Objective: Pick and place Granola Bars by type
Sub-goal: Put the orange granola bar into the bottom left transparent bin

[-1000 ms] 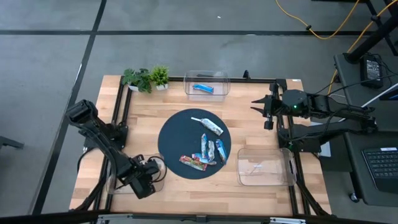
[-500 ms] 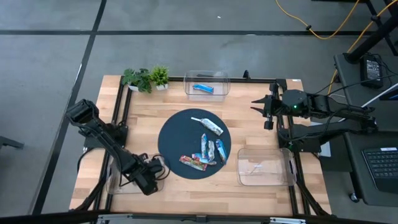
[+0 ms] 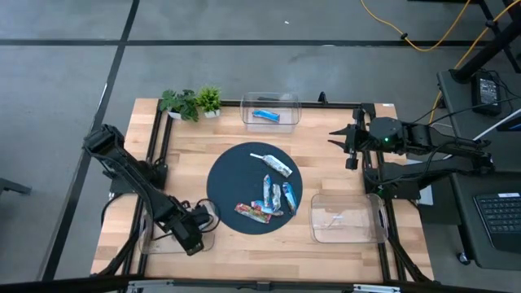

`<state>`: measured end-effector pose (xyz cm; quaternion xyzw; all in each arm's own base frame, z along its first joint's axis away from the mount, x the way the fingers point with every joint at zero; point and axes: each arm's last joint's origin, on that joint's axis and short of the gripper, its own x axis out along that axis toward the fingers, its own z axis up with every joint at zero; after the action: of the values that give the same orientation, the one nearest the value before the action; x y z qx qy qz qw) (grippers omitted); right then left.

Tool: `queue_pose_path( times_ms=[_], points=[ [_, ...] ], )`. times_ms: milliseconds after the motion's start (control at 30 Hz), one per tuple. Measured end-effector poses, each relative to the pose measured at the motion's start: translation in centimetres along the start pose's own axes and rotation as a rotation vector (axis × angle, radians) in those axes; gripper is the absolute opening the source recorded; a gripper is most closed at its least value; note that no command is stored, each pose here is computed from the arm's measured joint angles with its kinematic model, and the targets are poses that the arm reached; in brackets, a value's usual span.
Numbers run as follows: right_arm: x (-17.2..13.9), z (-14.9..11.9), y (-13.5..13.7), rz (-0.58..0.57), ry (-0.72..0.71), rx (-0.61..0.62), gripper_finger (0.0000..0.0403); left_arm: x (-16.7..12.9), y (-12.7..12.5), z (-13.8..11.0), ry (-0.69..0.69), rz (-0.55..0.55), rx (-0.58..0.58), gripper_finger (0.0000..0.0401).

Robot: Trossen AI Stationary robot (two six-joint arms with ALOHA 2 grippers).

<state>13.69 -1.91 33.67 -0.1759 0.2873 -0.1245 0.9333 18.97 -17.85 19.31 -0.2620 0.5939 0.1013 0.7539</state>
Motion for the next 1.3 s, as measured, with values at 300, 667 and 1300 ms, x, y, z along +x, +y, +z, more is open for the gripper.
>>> queue_pose_path(
  times_ms=[300, 667, 1300],
  points=[
    [0.0, 0.0, 0.0, 0.0, 0.0, 0.003, 0.01, -4.9, 0.5, 0.3, -0.044, -0.029, 0.002, 0.0103],
    [0.2, 0.3, 0.0, 0.002, -0.023, 0.067, 0.01, -9.3, 1.0, 4.8, -0.282, 0.083, 0.075, 0.0088],
    [9.9, 2.5, 1.3, 0.182, 0.223, 0.316, 0.0195, -10.3, 4.2, 12.4, -0.601, 0.307, 0.209, 0.0088]
  ],
)
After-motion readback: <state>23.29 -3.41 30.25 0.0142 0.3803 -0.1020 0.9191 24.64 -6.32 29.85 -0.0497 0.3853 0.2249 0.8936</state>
